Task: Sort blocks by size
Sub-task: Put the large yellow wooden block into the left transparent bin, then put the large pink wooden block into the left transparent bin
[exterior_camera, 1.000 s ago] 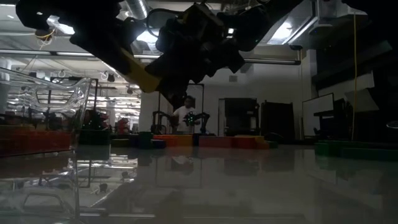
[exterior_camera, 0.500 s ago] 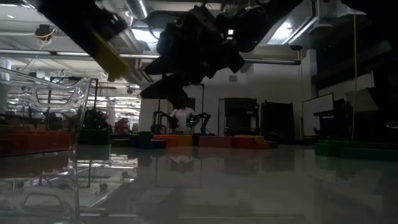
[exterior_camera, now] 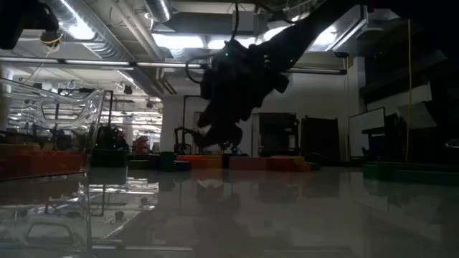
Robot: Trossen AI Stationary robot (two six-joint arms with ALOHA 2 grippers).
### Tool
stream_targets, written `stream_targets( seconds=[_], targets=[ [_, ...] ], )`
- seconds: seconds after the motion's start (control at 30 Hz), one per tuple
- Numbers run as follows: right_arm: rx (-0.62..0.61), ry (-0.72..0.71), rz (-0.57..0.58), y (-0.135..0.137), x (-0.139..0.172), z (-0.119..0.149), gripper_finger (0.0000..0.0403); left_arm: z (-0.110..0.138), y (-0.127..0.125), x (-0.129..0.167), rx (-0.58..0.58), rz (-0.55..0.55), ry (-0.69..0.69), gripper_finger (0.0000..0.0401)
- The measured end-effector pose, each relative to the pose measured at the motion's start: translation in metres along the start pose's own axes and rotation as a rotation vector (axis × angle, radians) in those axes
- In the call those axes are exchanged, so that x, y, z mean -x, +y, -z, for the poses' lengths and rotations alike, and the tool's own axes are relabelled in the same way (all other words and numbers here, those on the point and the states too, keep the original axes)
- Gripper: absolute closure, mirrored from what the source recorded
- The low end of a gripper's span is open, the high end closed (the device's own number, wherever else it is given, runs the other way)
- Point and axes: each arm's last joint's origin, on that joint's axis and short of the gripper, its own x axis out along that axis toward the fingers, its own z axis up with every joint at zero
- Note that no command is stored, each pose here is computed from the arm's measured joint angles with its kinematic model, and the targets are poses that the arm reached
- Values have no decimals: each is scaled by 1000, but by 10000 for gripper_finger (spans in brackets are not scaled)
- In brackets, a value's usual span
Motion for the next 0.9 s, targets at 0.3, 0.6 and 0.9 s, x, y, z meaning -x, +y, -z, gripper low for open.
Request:
stream_targets(
  seconds=[0.3,0.6,0.9],
  targets=[
    [35,133,308,-14,6,15,178,11,5,-35,40,-39,33,234],
    [29,154,318,-11,9,12,196,30,15,-81,94,19,162,250],
    [109,248,468,6,33,-18,196,50,17,-93,241,84,407,262]
  ],
)
